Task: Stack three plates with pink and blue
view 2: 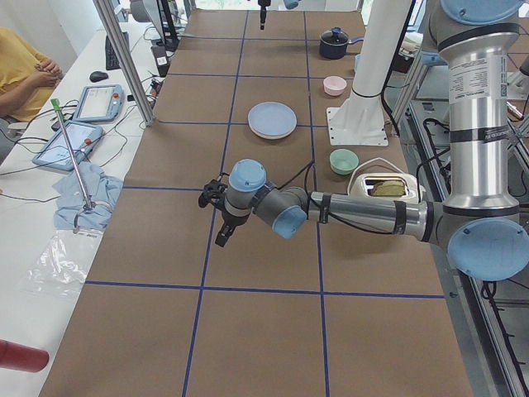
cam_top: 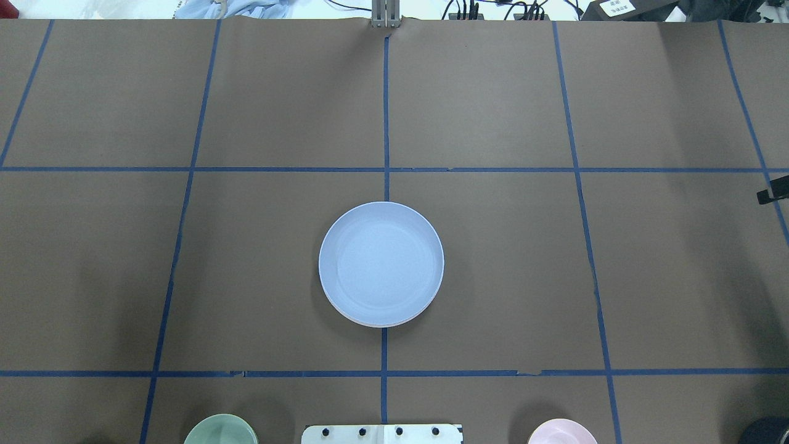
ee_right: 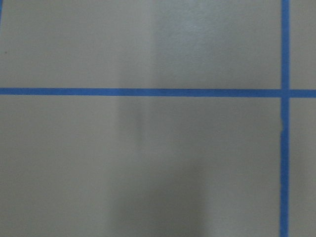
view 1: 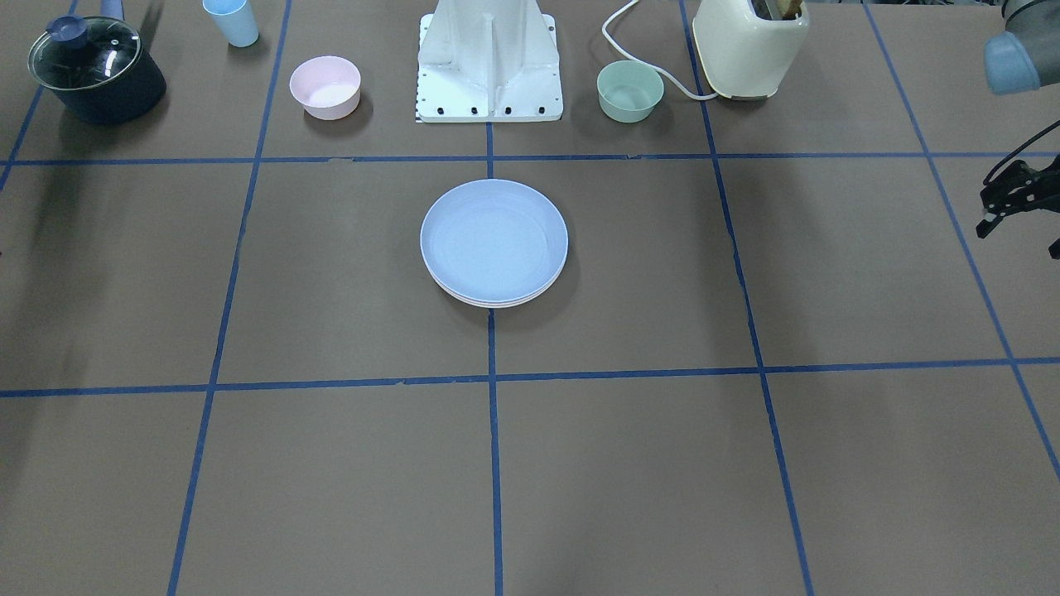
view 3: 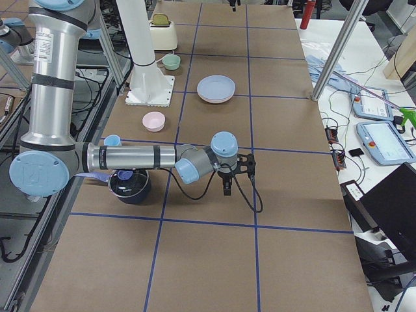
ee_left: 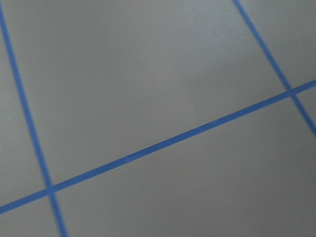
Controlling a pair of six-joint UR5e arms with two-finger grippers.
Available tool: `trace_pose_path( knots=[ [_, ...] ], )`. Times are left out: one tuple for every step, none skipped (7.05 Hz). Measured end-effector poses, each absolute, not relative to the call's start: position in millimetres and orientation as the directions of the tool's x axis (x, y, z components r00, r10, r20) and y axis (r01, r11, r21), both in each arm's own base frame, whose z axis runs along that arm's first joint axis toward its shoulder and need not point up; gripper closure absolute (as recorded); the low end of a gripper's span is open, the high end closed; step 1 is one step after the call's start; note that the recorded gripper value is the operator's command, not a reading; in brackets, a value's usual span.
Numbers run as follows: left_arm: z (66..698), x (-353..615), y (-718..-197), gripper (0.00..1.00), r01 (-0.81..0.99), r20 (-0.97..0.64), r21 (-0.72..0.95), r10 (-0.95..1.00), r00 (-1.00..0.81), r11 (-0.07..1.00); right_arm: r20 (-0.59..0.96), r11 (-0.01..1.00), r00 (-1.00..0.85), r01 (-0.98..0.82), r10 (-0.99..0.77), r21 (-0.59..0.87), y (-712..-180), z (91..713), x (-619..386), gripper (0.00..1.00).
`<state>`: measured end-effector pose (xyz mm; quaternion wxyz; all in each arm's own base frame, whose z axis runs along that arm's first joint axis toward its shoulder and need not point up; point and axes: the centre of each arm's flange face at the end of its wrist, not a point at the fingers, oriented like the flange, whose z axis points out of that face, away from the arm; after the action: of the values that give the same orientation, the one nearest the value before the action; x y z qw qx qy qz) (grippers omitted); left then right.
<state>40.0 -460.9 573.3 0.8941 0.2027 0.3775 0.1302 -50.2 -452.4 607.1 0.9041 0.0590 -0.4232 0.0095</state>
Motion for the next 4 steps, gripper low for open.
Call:
trace_pose_path(
  knots=[
    [578.1, 21.7, -453.9, 0.00, -0.084, -0.603, 0.477, 0.395, 0.693, 0.875, 0.749, 0.993, 0.661, -0.045, -0.053, 0.110, -453.4, 614.2, -29.3, 0.00],
    [580.4, 3.9, -449.1, 0.00, -0.083, -0.587, 0.495, 0.403, 0.702, 0.865, 0.736, 0.993, 0.674, -0.025, -0.067, 0.114, -453.2, 619.2, -18.1, 0.00],
    [584.5, -6.2, -446.1, 0.00, -0.084, -0.580, 0.500, 0.405, 0.707, 0.862, 0.728, 0.993, 0.682, -0.016, -0.073, 0.114, -452.6, 622.5, -13.1, 0.00],
    [587.9, -10.0, -444.8, 0.00, -0.083, -0.581, 0.497, 0.402, 0.707, 0.864, 0.723, 0.993, 0.686, -0.012, -0.075, 0.114, -452.3, 624.4, -11.2, 0.00]
  ],
)
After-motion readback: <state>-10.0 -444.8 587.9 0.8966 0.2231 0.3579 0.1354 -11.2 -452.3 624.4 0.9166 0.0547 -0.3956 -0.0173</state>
